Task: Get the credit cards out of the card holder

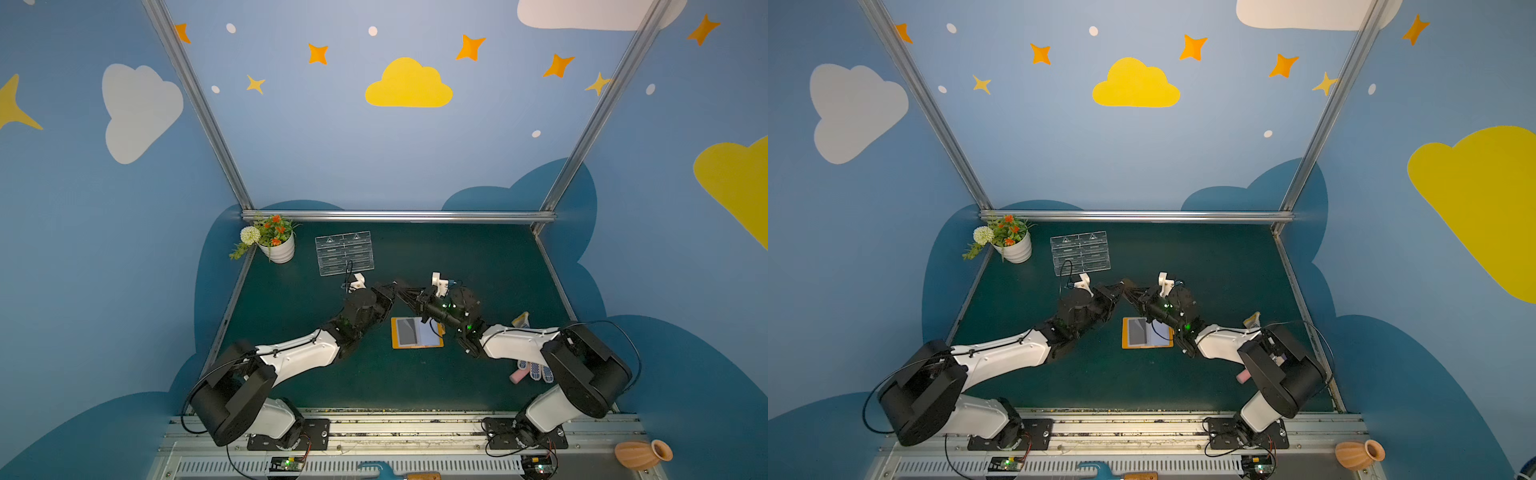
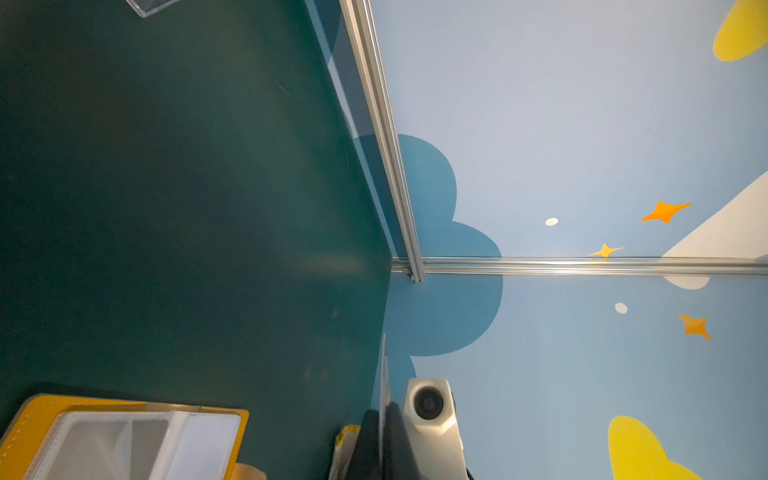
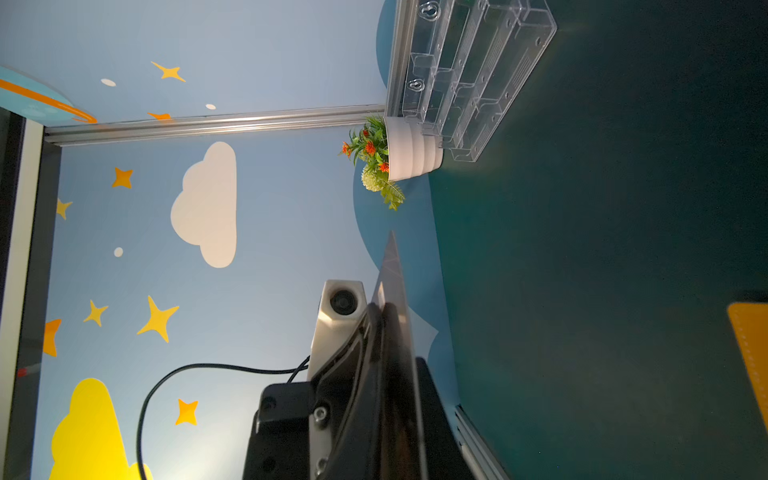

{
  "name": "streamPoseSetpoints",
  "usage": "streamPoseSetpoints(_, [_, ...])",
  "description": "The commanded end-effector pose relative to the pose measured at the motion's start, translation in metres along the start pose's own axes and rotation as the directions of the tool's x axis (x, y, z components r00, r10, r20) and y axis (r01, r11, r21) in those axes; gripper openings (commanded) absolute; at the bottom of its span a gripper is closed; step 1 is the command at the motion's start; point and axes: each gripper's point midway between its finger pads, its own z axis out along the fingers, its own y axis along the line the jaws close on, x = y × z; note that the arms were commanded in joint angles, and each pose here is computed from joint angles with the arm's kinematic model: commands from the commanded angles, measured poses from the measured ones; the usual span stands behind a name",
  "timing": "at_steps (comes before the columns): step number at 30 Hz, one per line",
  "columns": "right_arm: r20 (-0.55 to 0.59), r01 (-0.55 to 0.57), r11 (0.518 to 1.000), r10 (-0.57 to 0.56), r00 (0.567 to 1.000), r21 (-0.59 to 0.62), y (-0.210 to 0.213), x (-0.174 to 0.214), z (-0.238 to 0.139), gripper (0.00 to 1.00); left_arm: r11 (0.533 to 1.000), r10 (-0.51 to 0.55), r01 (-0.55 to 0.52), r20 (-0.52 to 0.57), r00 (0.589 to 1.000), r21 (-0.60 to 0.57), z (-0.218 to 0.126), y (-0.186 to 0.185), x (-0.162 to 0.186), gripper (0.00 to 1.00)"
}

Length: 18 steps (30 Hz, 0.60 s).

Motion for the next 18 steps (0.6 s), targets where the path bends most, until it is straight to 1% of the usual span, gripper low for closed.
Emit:
streamPoseSetpoints(1, [-0.005, 0.017, 0.997, -0.017, 1.0, -0.069, 0.023, -0.002, -0.001, 0.0, 1.0, 0.022, -0.021, -0.023, 1.0, 0.016, -0.003, -0.001, 0.008, 0.05])
streamPoseSetpoints(4, [-0.009, 0.016, 0.998, -0.016, 1.0, -0.057, 0.024, -0.003, -0.003, 0.0, 1.0, 0.018, -0.018, -0.019, 1.0, 0.01, -0.005, 0.002, 0.008, 0.08])
streamPoseSetpoints(5, [-0.01, 0.017, 0.998, -0.018, 1.0, -0.053, 0.024, -0.003, -0.003, 0.0, 1.0, 0.018, -0.018, -0.024, 1.0, 0.011, -0.005, 0.002, 0.01, 0.1])
streamPoseSetpoints(7, [-0.017, 0.019, 0.999, -0.02, 1.0, -0.049, 0.025, -0.004, -0.005, 0.0, 1.0, 0.016, -0.015, -0.029, 0.999, 0.011, -0.005, 0.003, 0.012, 0.17])
streamPoseSetpoints(8, [-0.021, 0.022, 0.999, -0.023, 1.0, -0.045, 0.024, -0.005, -0.007, 0.0, 1.0, 0.011, -0.011, -0.028, 1.0, 0.01, -0.006, 0.004, 0.011, 0.26])
streamPoseSetpoints(10, [-0.023, 0.027, 0.999, -0.028, 0.999, -0.041, 0.025, -0.007, -0.012, 0.0, 1.0, 0.012, -0.012, -0.022, 1.0, 0.011, -0.01, 0.005, 0.01, 0.53])
streamPoseSetpoints(11, [-0.022, 0.035, 0.999, -0.036, 0.999, -0.038, 0.025, -0.009, -0.015, 0.0, 1.0, 0.02, -0.02, -0.019, 1.0, 0.01, -0.012, 0.004, 0.008, 0.64])
streamPoseSetpoints(12, [-0.025, 0.043, 0.999, -0.044, 0.999, -0.031, 0.024, -0.009, -0.018, 0.0, 1.0, 0.029, -0.029, -0.02, 0.999, 0.008, -0.015, 0.003, 0.007, 0.71])
streamPoseSetpoints(14, [-0.042, 0.068, 0.998, -0.068, 0.997, -0.007, 0.024, -0.011, -0.024, 0.0, 0.999, 0.051, -0.051, -0.023, 0.998, -0.002, -0.02, 0.002, 0.004, 0.79])
streamPoseSetpoints(18, [-0.068, 0.11, 0.994, -0.111, 0.992, -0.011, 0.031, -0.014, -0.033, 0.0, 0.997, 0.067, -0.066, -0.067, 0.996, 0.027, -0.023, -0.006, 0.003, 0.88])
